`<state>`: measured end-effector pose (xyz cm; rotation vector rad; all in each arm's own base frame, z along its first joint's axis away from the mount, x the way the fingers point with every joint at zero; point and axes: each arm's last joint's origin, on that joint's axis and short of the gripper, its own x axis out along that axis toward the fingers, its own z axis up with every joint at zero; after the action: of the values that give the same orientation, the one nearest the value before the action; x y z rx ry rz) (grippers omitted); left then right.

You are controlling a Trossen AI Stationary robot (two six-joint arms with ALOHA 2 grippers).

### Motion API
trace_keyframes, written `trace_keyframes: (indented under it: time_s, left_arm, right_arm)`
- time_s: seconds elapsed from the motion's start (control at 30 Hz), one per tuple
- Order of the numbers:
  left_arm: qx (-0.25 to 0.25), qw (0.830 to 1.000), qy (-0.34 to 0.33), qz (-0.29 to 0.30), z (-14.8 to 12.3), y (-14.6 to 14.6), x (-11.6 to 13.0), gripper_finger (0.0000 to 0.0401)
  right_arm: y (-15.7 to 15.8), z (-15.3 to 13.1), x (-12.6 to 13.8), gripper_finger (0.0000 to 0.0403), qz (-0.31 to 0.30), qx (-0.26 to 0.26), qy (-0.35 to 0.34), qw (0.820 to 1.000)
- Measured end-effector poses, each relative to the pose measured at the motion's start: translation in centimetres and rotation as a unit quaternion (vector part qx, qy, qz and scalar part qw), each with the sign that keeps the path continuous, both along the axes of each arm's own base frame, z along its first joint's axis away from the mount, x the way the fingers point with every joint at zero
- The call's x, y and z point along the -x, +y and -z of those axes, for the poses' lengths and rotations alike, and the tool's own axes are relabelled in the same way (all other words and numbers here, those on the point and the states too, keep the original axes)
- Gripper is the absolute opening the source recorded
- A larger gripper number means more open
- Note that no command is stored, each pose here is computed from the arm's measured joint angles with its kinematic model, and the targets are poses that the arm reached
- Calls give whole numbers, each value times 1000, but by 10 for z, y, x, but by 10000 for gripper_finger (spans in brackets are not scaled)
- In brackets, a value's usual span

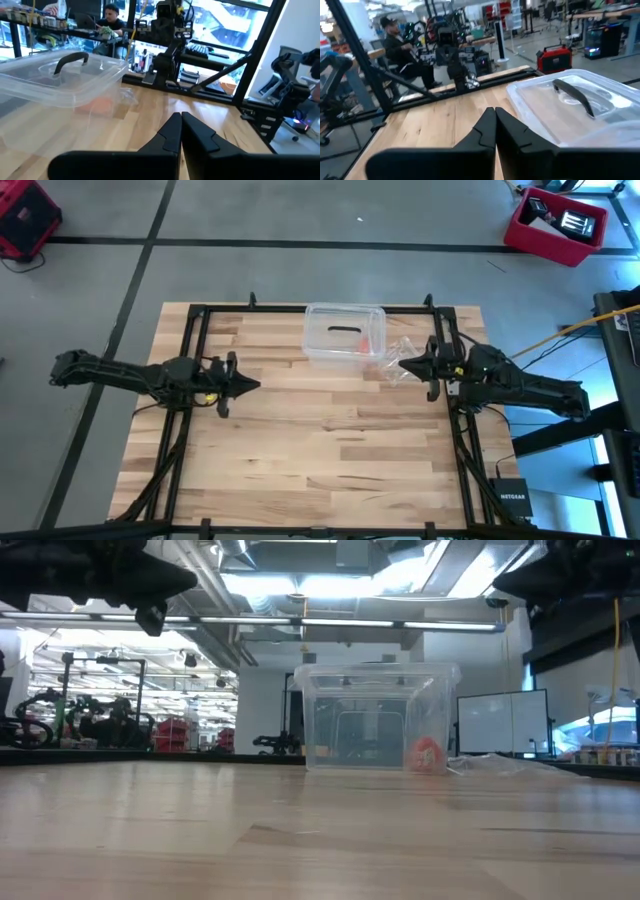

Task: Roll bandage
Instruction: Return to Home Position

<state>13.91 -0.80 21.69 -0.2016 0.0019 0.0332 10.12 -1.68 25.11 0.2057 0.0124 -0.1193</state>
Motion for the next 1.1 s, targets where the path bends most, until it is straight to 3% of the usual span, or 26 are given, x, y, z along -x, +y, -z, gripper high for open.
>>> trace_keyframes:
  time_s: [0.23, 0.57, 1.1]
  left_arm:
    - [-9, 1000, -23, -11, 10, 2, 11, 1]
    - [12, 999, -36, -35, 30, 4, 21, 3]
    - [14, 999, -45, -24, 43, 5, 42, 3]
  right_arm:
    - [-1, 35, 0, 5, 15, 2, -43, 999]
    - [-2, 77, -3, 5, 19, -3, -43, 999]
    - [-1, 79, -3, 9, 11, 6, -33, 999]
